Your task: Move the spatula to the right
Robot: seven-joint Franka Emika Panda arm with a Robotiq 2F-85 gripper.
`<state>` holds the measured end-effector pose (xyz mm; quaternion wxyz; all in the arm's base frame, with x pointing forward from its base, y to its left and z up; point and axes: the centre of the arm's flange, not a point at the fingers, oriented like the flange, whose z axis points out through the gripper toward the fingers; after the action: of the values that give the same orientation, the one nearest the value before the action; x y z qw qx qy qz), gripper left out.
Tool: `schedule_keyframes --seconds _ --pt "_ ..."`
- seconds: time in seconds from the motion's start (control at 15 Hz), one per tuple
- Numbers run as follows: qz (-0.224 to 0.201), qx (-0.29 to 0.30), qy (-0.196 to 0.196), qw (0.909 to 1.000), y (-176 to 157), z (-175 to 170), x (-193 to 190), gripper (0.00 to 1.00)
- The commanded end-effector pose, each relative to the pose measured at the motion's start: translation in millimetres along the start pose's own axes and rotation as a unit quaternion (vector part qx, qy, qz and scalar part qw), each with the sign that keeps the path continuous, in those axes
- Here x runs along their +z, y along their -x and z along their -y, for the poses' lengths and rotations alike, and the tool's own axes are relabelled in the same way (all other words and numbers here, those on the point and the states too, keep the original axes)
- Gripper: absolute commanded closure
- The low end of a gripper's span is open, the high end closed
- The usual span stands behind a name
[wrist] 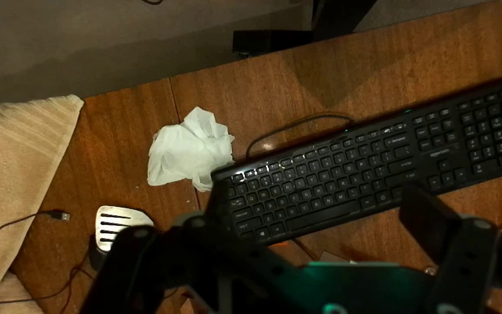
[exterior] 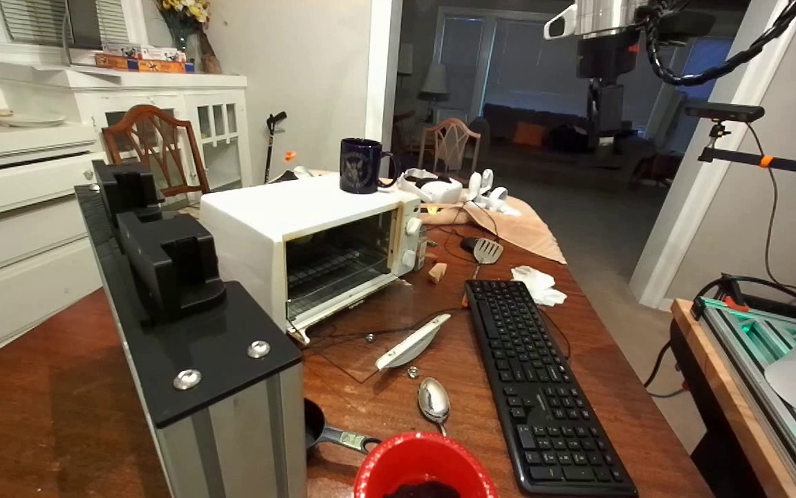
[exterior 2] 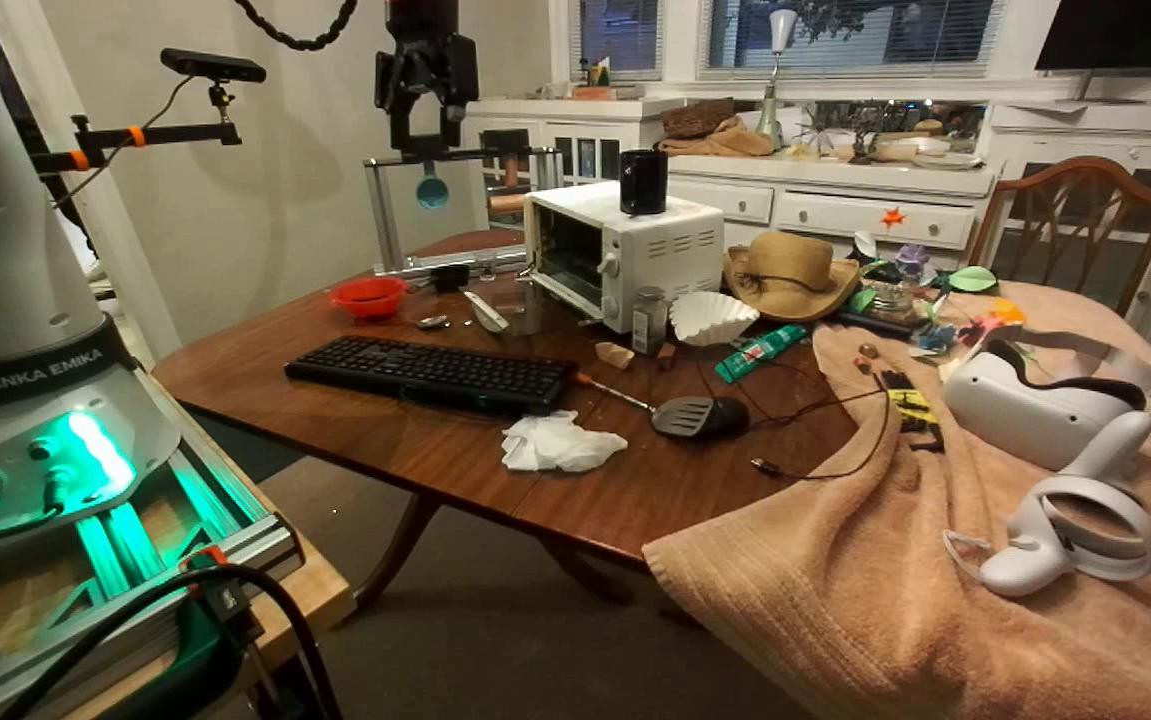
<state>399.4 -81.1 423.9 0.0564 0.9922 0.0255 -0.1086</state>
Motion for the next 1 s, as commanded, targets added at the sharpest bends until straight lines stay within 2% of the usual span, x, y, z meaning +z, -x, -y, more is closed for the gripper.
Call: schedule_keyframes --seconds 0.0,0.2,0.4,0.67,0.93 --pt "-0.031 0.087 -0.035 0.9951 -35.7 -17.9 11.1 0.00" --pt "-0.068 0.160 -0.055 0.9832 -62.8 -42.2 28.9 0.00" --pt "-0.103 0.232 -0.080 0.9639 -88.4 -71.1 55.9 0.00" --pt "-0.129 0.332 -0.101 0.9289 -110.1 -105.1 96.6 0.00" --pt "-0.134 0.428 -0.125 0.8850 -132.8 -139.5 127.5 0.00"
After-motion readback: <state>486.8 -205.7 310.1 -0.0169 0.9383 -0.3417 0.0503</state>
